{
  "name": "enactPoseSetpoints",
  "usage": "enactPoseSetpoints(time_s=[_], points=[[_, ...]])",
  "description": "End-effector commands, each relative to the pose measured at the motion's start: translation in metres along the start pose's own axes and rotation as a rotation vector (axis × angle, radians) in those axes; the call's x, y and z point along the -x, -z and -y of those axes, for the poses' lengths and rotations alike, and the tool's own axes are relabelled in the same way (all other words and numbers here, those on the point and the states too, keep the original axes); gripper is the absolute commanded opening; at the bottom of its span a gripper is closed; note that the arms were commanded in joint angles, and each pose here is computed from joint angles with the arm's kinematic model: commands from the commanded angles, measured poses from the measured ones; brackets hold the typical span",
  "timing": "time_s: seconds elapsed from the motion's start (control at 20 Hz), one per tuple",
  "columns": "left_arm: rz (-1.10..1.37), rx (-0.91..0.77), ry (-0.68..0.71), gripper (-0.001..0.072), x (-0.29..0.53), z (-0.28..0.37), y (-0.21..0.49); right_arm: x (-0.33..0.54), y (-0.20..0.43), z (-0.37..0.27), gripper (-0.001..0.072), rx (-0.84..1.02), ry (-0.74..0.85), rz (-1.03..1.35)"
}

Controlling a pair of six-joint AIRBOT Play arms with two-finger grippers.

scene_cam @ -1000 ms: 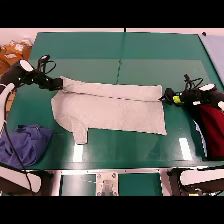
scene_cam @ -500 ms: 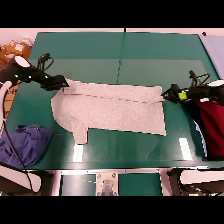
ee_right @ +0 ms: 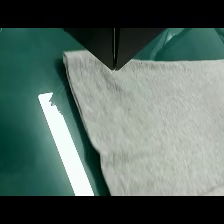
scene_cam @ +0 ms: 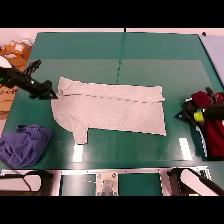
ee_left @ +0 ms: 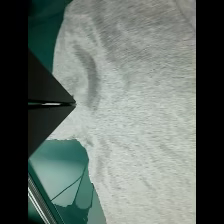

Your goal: Fold the shirts.

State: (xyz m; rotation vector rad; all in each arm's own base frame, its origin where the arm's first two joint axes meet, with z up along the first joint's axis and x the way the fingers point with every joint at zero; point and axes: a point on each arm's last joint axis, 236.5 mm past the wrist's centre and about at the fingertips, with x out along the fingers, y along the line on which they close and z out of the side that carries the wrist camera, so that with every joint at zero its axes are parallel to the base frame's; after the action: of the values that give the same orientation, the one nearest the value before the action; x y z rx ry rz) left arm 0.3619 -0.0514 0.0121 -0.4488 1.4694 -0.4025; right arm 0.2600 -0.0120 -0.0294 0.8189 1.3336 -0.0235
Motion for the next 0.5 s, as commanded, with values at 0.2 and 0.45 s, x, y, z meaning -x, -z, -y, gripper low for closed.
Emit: enactPoseSetpoints(time_s=[0.2,0.45], points=[[0.216,0.096,-0.083,0.0032,0.007,0.003,0.086,-0.057,0.086,0.013,0.0476,-0.210,-0.116,0.025],[0.184,0.125,-0.078,0.0473,0.004,0.005,0.104,-0.081,0.061,0.019,0.0474,-0.316,-0.127,0.092]])
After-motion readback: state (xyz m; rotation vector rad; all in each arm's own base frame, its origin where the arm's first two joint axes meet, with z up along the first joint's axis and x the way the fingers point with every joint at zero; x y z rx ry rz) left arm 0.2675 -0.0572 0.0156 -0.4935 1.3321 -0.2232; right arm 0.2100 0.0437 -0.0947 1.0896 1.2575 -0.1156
